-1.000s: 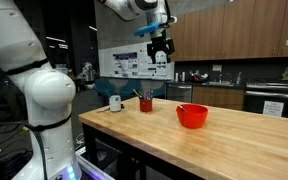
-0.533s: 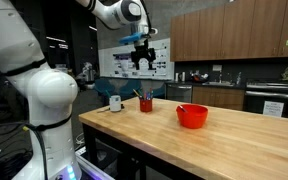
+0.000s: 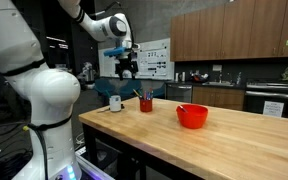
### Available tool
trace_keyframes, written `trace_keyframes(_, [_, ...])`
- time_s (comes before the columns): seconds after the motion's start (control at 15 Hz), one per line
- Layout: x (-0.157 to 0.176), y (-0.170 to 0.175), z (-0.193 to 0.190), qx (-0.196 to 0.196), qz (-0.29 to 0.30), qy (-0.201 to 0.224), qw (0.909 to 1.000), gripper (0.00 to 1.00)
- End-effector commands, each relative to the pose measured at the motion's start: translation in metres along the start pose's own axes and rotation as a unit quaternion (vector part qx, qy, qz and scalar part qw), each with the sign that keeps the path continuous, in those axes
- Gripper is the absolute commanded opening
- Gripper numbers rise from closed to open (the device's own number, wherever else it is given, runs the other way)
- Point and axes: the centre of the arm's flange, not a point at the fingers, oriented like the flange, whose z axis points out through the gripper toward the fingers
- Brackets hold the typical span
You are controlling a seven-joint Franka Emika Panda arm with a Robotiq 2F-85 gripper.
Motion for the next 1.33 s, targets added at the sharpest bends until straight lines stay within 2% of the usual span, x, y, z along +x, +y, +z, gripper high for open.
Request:
trace_keyframes(0.0, [-0.016,-0.037,0.016,0.009,-0.022,-0.013,0.9996,1.0])
trace_keyframes(0.33, [-0.03,-0.081,0.031,0.03,-0.064,-0.038,0.9968,1.0])
trace_keyframes(0.8, [-0.043,-0.121,0.052,0.026,-0.106,-0.067,0.9918,1.0])
trace_keyframes(1.27, [-0.035,-0.139,0.07,0.012,-0.125,-0.052,0.9908,1.0])
